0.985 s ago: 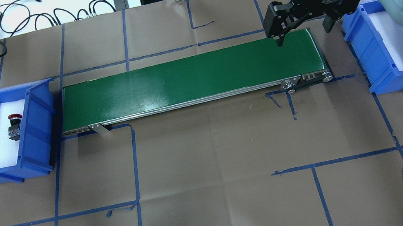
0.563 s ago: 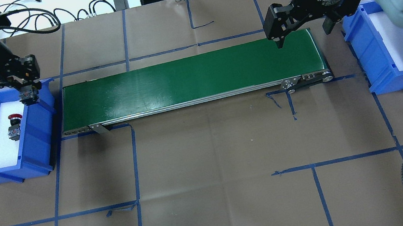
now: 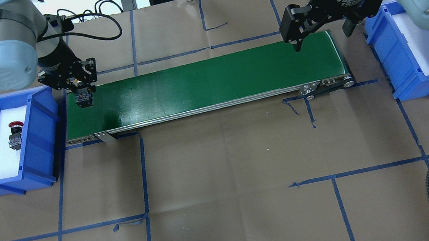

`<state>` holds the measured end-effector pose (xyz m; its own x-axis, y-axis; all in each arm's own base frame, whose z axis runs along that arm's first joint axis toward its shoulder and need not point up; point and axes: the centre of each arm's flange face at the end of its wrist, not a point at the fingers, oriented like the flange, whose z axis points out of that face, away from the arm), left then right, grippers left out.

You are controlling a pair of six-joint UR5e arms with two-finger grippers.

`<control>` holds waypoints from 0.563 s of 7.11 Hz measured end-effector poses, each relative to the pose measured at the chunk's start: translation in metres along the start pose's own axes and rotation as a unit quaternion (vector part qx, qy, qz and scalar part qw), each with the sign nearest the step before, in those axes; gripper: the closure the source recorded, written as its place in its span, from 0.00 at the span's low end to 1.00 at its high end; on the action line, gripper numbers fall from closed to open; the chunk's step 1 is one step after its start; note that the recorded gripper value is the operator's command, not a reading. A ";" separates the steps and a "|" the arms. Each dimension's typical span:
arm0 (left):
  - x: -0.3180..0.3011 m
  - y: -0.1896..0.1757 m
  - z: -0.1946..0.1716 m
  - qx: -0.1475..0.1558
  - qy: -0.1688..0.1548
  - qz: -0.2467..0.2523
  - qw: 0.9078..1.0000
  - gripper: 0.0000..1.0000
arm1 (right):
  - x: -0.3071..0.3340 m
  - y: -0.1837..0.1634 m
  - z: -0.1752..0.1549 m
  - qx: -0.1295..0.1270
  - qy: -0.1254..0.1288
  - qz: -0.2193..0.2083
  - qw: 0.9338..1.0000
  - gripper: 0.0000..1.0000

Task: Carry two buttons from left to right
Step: 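Carry the yellow button onto the conveyor and release it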

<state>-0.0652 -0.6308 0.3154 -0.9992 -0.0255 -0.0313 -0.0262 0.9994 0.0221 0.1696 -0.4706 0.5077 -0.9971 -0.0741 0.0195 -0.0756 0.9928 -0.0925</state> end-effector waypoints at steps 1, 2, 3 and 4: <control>0.010 0.001 0.015 0.002 0.000 0.006 1.000 0.91 | 0.000 0.000 0.000 0.000 0.000 -0.001 1.000 0.00; 0.015 0.000 0.029 0.002 0.000 0.011 1.000 0.91 | 0.000 0.000 0.000 0.001 0.000 -0.001 1.000 0.00; 0.017 -0.001 0.039 0.000 0.000 0.014 1.000 0.89 | 0.000 -0.001 0.000 0.001 0.000 -0.001 1.000 0.00; 0.017 -0.001 0.044 -0.003 0.001 0.015 1.000 0.65 | 0.000 -0.001 0.000 0.001 0.000 -0.001 1.000 0.00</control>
<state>-0.0809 -0.6316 0.2705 -0.9996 0.0040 -0.0290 0.0032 0.9996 0.0282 0.1696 -0.4712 0.5075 -0.9969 -0.0763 0.0197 -0.0778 0.9925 -0.0940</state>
